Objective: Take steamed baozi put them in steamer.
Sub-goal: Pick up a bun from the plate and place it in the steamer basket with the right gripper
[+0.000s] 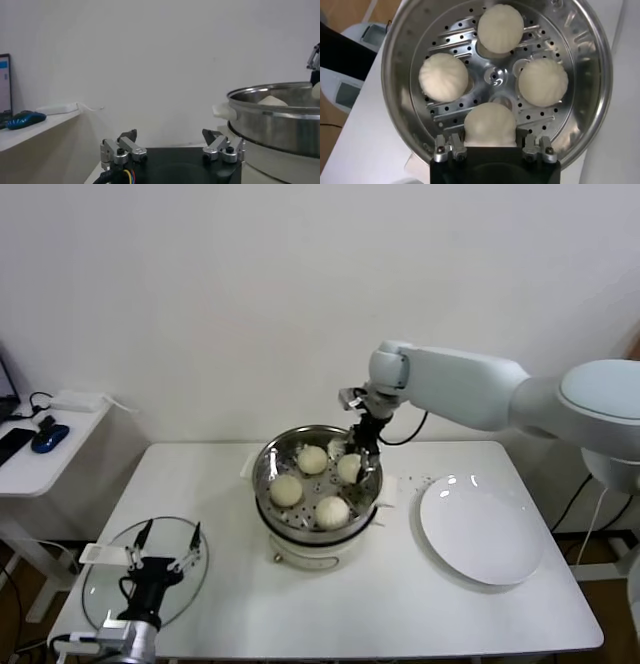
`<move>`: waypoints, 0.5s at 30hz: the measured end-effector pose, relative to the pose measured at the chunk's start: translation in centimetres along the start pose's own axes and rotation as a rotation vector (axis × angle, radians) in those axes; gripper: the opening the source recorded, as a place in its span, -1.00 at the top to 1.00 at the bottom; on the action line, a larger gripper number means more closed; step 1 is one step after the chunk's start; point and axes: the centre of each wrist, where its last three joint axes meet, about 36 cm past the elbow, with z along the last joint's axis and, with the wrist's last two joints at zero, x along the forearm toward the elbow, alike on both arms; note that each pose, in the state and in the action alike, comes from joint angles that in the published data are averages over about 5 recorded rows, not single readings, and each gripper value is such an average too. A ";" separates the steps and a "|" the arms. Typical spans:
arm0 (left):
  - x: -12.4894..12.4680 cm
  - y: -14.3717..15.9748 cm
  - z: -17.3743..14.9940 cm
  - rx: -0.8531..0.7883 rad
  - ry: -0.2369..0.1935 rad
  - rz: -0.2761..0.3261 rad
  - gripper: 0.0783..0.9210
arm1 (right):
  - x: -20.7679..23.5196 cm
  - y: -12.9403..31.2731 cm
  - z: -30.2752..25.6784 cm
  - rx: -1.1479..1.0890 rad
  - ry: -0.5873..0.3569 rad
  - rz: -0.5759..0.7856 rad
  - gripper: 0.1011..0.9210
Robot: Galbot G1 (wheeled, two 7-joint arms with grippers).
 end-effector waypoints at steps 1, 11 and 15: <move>0.0 0.0 0.0 0.000 0.001 0.000 -0.77 | -0.2 -0.1 0.0 0.002 0.002 -0.001 -0.33; 0.3 0.3 0.2 -0.001 0.007 -0.001 -0.77 | -1.6 -0.6 -0.5 0.008 0.020 -0.002 -0.33; 0.3 0.3 0.2 0.000 0.006 -0.002 -0.77 | -1.9 -0.8 -0.7 0.012 0.025 -0.002 -0.34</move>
